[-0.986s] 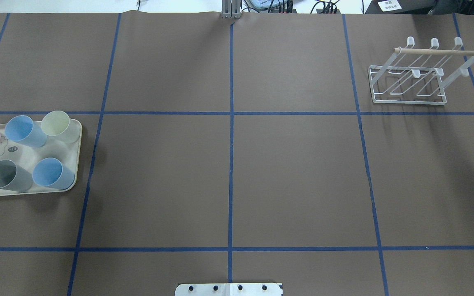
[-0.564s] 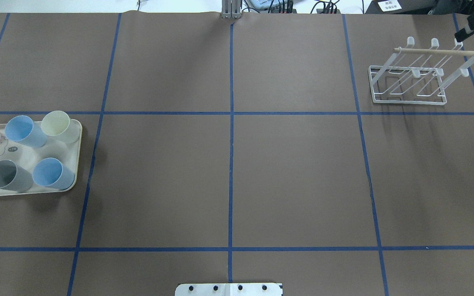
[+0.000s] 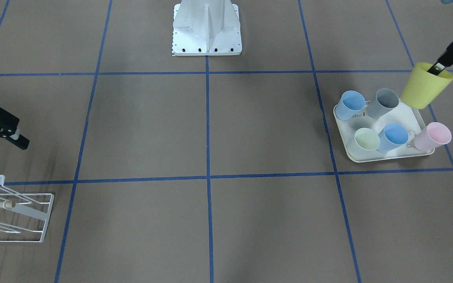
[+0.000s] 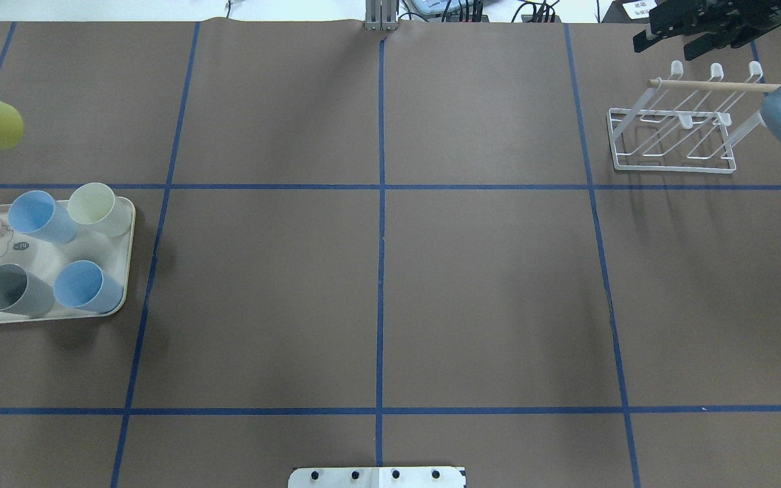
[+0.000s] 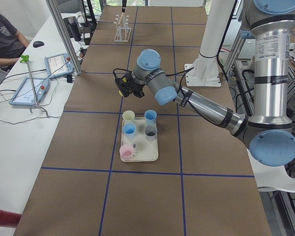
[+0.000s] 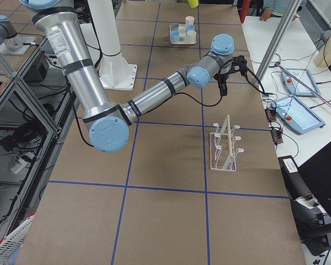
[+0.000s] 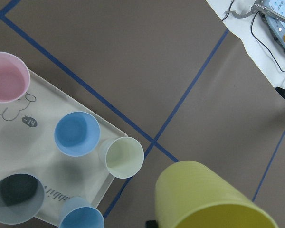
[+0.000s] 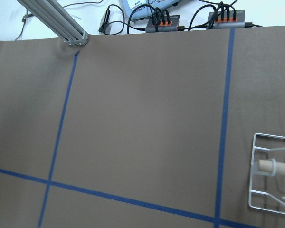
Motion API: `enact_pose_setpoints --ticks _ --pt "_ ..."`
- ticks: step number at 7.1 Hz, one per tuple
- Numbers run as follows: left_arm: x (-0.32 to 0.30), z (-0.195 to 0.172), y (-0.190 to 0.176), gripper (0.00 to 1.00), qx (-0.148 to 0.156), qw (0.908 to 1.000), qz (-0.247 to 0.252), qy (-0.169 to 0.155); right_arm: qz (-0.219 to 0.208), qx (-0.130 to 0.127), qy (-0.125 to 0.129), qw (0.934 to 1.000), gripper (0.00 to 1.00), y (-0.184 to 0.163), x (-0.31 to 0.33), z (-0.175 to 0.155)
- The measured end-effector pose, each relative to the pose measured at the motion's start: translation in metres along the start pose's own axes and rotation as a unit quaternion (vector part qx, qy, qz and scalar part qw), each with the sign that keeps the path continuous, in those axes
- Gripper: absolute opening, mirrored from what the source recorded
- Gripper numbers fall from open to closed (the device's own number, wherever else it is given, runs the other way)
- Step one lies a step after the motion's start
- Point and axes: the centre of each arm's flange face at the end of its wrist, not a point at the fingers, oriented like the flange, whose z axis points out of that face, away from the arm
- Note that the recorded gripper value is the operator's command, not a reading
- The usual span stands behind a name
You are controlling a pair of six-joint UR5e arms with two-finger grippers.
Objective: Transfer IKEA cup to right arm and place on rack
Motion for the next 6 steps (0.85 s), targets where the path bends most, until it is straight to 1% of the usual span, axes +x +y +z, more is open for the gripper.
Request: enact_pose_setpoints --ticks 1,2,3,4,5,6 --pt "0.011 0.019 0.017 0.0 0.011 0.9996 -0.019 0.019 0.035 0.026 -0.026 0.9987 1.0 0.01 -0.021 0.011" --pt "0.025 0.034 0.034 0.0 0.018 0.9979 -0.045 0.043 0.072 0.048 -0.06 0.9944 1.0 0.022 -0.045 0.024" --pt "0.046 0.046 0.053 0.0 0.022 0.9944 -0.076 0.07 0.106 0.07 -0.099 0.987 1.0 0.037 -0.072 0.039" --pt "0.069 0.058 0.075 0.0 0.024 0.9892 -0.106 0.098 0.137 0.089 -0.141 0.9763 1.0 0.054 -0.096 0.053" --pt "0.087 0.066 0.098 0.0 0.023 0.983 -0.133 0.124 0.173 0.104 -0.185 0.9619 1.0 0.072 -0.116 0.064" --pt "0.101 0.071 0.121 0.0 0.019 0.9747 -0.158 0.157 0.21 0.109 -0.229 0.9442 1.0 0.088 -0.137 0.074"
